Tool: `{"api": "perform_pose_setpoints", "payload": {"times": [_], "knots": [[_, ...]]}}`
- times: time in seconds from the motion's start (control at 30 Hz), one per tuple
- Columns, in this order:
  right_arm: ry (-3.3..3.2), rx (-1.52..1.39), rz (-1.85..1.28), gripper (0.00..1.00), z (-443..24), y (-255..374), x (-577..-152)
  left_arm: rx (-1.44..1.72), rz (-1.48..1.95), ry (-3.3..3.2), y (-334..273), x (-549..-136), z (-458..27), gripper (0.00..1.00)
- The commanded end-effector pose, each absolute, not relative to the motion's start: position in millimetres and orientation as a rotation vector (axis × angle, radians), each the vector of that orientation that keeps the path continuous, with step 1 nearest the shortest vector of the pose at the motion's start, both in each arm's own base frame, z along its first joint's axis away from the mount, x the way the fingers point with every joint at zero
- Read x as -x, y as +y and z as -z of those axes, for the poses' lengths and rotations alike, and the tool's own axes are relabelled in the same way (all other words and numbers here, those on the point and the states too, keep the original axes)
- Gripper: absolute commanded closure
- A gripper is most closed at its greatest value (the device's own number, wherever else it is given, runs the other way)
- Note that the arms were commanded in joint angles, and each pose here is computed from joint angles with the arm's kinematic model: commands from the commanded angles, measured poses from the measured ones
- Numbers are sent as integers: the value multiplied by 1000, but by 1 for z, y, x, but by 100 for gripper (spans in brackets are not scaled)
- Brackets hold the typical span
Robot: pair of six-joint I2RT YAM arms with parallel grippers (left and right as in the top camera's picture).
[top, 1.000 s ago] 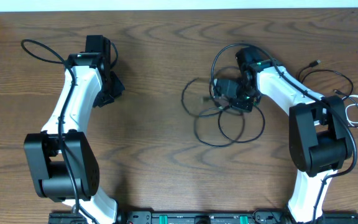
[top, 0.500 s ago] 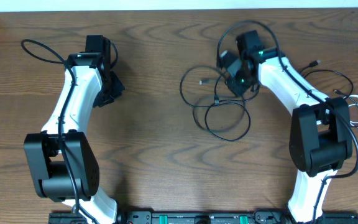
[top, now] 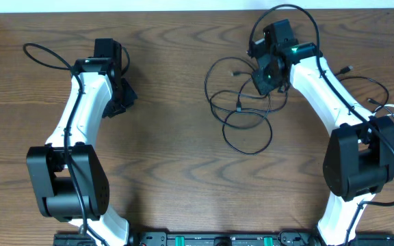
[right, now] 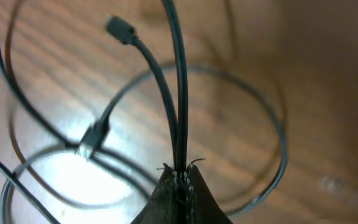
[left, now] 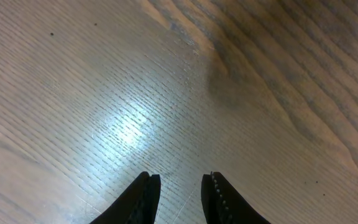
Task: Untangle cables
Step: 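Lift the black cable with the right gripper and shift it right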
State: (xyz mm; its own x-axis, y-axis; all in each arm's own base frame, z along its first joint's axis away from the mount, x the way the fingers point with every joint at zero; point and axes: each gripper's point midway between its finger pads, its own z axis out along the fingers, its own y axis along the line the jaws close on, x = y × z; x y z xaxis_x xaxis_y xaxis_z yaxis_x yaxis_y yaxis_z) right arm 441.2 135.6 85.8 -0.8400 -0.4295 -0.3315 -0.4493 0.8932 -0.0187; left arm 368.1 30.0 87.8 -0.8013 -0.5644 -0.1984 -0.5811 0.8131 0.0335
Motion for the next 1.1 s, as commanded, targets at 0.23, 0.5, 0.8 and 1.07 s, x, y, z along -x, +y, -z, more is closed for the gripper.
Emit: {"api": "perform_pose_setpoints", "payload": {"times": [0.23,0.5,0.8,1.07], "knots": [[2843,753,77,99,-72,112,-407,909,-175,2827,33,-365,-83,72],[2844,742,149,36,-50,101,-405,909,-175,2828,33,-365,-83,72],[2783,709,224,7,-40,94,-417,909,-175,2828,33,-365,-83,71],[2760,541,244,1,-17,71,-424,909,-175,2828,33,-365,-83,72]]}}
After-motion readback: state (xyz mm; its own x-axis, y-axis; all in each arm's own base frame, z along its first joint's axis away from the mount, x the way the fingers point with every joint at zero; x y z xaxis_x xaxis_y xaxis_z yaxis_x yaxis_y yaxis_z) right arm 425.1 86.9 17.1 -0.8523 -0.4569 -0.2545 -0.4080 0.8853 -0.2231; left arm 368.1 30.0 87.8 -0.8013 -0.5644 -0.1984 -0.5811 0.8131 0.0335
